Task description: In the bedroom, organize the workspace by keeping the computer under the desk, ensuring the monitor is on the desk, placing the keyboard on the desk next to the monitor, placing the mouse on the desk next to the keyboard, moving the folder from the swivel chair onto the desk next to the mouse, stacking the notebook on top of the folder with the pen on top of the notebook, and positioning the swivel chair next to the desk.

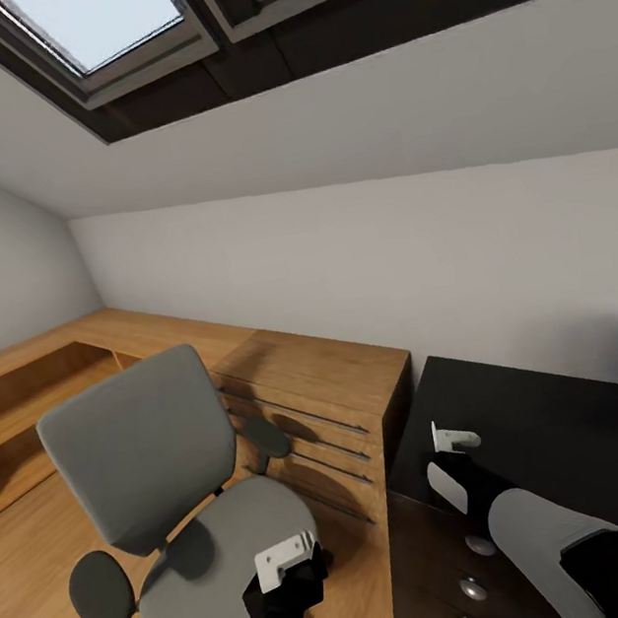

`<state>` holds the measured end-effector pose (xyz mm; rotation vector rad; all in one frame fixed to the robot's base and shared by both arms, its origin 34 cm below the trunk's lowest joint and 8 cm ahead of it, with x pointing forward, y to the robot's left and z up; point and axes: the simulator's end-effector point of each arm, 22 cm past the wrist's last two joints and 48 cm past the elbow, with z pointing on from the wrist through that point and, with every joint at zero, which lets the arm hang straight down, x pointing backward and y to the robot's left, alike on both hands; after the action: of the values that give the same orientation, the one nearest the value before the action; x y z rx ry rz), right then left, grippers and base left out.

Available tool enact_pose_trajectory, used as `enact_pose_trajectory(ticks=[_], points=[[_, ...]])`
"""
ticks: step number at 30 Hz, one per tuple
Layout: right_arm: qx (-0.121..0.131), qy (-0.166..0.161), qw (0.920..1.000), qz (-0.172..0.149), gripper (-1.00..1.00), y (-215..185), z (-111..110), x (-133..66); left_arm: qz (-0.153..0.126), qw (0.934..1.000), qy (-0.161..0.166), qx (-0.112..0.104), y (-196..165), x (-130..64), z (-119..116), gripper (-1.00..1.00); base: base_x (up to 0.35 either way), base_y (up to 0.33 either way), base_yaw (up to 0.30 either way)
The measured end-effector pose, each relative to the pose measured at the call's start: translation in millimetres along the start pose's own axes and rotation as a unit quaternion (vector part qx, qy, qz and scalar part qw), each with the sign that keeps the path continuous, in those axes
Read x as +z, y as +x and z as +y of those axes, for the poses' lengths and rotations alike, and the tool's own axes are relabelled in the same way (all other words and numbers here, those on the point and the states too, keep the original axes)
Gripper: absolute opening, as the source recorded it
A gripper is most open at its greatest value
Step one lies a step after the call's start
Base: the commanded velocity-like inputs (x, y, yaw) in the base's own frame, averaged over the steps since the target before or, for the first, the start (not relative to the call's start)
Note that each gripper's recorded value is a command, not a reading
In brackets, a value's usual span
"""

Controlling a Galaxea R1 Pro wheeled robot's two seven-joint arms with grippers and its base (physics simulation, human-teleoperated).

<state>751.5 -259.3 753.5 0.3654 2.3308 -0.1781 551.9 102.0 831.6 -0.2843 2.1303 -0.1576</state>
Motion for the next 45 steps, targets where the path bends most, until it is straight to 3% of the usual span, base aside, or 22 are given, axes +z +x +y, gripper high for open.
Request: enact_pose_trajectory(ticks=[5, 7, 10, 12, 16, 19, 25, 33, 45], points=[[0.007, -0.008, 0.9998, -0.018, -1.0, -23, 5, -8.9, 0.0, 1.0, -0.001, 0.0, -6, -4.0, -1, 1.0, -0.056, 0.0, 0.0], [0.013, -0.022, 0.9988, -0.043, -1.0, -54, 15, -18.9, 0.0, 1.0, -0.002, 0.001, -8, -5.3, -1, 1.0, -0.252, 0.0, 0.0], [0.012, -0.035, 0.9979, -0.053, -1.0, -78, 23, -30.9, 0.0, 1.0, -0.002, 0.001, -12, -7.5, -2, 1.0, -0.301, 0.0, 0.0], [0.028, -0.067, 0.9941, -0.081, -1.0, -120, 32, -58.0, 0.0, 1.0, -0.003, 0.001, -15, -8.9, -1, 1.0, -0.202, 0.0, 0.0], [0.043, -0.096, 0.9901, -0.093, -1.0, -113, 29, -91.4, 0.0, 1.0, -0.005, 0.0, -18, -10.2, 0, 1.0, -0.069, 0.0, 0.0], [0.05, -0.09, 0.9886, -0.11, -1.0, -118, 23, -115.9, 0.0, 1.0, -0.006, 0.0, -17, -10.2, 0, 1.0, -0.019, 0.0, 0.0], [0.077, -0.086, 0.9853, -0.126, -1.0, -126, 19, -141.5, 0.001, 1.0, -0.007, 0.001, -16, -9.8, 1, 1.0, -0.009, 0.004, 0.0], [0.1, -0.076, 0.9853, -0.115, -1.0, -124, 13, -141.7, 0.002, 1.0, -0.006, 0.001, -16, -9.2, 1, 1.0, -0.217, 0.156, -0.037], [0.113, -0.071, 0.9841, -0.118, -1.0, -127, 4, -140.2, 0.004, 1.0, -0.005, 0.004, -14, -10.0, 0, 1.0, -0.043, 0.059, -0.293]])
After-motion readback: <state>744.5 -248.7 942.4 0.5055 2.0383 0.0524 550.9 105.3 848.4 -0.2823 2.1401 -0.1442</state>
